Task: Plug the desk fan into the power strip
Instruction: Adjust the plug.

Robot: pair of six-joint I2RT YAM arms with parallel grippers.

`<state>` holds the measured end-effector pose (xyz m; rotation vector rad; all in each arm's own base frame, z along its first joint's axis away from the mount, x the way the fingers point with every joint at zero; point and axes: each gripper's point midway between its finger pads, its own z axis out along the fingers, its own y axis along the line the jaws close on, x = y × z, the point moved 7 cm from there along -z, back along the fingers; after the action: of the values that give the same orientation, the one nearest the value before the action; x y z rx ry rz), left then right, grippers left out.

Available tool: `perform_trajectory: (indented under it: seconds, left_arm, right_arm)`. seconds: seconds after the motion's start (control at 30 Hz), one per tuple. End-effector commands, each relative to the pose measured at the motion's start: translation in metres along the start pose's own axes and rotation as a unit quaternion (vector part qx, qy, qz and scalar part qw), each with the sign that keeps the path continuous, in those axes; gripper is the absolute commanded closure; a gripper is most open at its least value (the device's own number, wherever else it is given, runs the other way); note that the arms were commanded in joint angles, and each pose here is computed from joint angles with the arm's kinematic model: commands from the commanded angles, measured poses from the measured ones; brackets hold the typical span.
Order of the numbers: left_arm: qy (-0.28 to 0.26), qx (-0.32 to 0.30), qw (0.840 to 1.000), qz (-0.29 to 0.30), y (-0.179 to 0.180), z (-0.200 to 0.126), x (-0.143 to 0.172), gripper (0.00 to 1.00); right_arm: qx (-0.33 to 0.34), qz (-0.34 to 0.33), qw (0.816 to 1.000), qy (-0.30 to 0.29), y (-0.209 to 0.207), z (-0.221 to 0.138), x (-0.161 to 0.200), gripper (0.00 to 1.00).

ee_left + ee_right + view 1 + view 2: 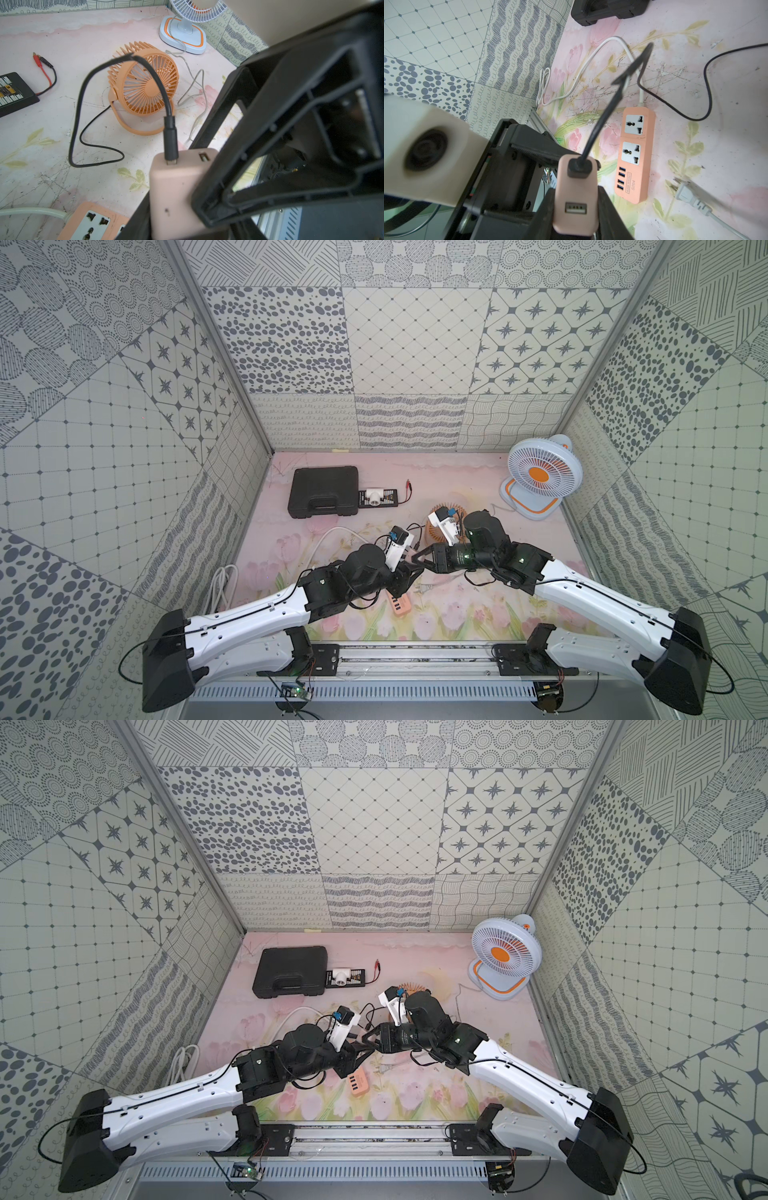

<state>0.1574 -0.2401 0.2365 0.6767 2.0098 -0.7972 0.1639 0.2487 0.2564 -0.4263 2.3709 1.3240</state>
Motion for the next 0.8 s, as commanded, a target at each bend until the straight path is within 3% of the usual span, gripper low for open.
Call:
perform_trajectory:
  seconds: [0.0,0.17,0.23,0.43,0.77]
  left_arm:
    - [-0.029,-0.002,0.999,0.025,-0.001,0.000,-0.008,1.00]
    - [-0.029,-0.001,0.998,0.058,-0.003,-0.002,-0.007,1.00]
    - [-0.024,-0.001,0.996,0.084,-0.006,-0.002,-0.007,1.00]
    - [-0.008,0.003,0.991,0.136,-0.016,-0.001,-0.009,1.00]
    - [-0.005,0.037,0.986,0.161,-0.026,-0.001,-0.009,1.00]
  right_arm:
    - [-0.048,-0.012,0.999,-0.020,0.022,-0.015,-0.010,0.98]
    - [-0.061,0.036,0.997,-0.016,0.012,-0.030,-0.019,0.53]
    - [-0.061,0.051,0.997,-0.004,0.007,-0.036,-0.019,0.45]
    - [-0.041,0.038,0.998,0.039,0.002,-0.038,-0.010,0.44]
    - [-0.026,0.030,0.998,0.055,-0.001,-0.030,-0.008,0.48]
